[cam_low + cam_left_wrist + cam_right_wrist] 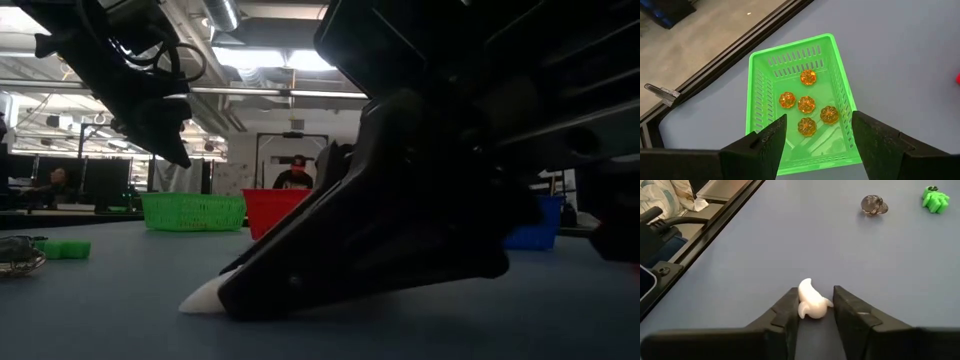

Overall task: Sort Halloween decoration
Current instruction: Put the white ghost toy into the yellow bin, then put the violet spider toy into the blue bin

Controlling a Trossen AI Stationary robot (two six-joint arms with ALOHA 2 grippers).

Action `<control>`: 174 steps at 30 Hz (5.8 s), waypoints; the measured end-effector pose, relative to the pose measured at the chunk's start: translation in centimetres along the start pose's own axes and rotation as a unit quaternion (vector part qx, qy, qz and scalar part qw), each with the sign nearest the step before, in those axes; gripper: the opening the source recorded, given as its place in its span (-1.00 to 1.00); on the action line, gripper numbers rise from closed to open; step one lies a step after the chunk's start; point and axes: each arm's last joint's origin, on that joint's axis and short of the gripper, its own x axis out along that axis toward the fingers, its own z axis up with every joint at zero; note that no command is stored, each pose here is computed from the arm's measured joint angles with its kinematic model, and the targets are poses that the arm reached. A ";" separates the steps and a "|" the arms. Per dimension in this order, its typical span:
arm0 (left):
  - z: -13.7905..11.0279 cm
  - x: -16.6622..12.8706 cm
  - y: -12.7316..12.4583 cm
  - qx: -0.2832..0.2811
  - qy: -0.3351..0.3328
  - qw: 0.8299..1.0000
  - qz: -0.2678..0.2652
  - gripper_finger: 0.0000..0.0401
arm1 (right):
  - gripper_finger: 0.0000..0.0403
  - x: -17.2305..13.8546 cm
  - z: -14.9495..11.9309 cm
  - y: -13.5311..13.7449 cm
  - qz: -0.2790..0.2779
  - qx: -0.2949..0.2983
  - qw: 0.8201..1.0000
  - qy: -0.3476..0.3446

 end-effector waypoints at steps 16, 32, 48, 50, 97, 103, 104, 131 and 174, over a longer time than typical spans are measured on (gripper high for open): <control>0.0 0.0 0.0 0.000 0.000 1.000 0.000 0.04 | -0.64 0.0 0.1 0.0 0.000 0.001 1.000 -0.003; 0.0 0.0 0.0 0.000 0.000 1.000 0.000 0.04 | -0.64 -0.5 1.2 0.1 0.010 0.006 0.999 -0.032; 0.0 0.0 0.0 0.000 0.000 1.000 0.000 0.04 | -0.64 -6.3 8.9 0.2 0.009 -0.071 0.992 -0.106; 0.0 0.0 0.0 0.000 0.000 1.000 0.000 0.04 | -0.64 -7.7 10.0 -0.2 -0.003 -0.082 0.992 -0.100; 0.0 0.0 0.0 0.002 0.000 1.000 -0.001 0.04 | -0.64 -29.3 6.6 -25.7 -0.403 0.143 0.838 0.339; 0.0 0.0 0.0 0.002 0.000 1.000 -0.001 0.04 | -0.64 -29.1 6.6 -25.7 -0.396 0.146 0.841 0.338; 0.0 0.0 0.0 0.002 0.000 1.000 -0.001 0.04 | -0.64 -29.1 6.6 -25.7 -0.395 0.145 0.841 0.339; 0.0 0.0 0.0 0.002 0.000 1.000 -0.001 0.04 | -0.07 -29.0 6.7 -25.6 -0.385 0.182 0.848 0.316; 0.0 0.0 0.0 -0.008 0.001 1.000 -0.002 0.04 | -0.06 -12.1 10.7 -11.2 -0.090 0.099 0.990 0.047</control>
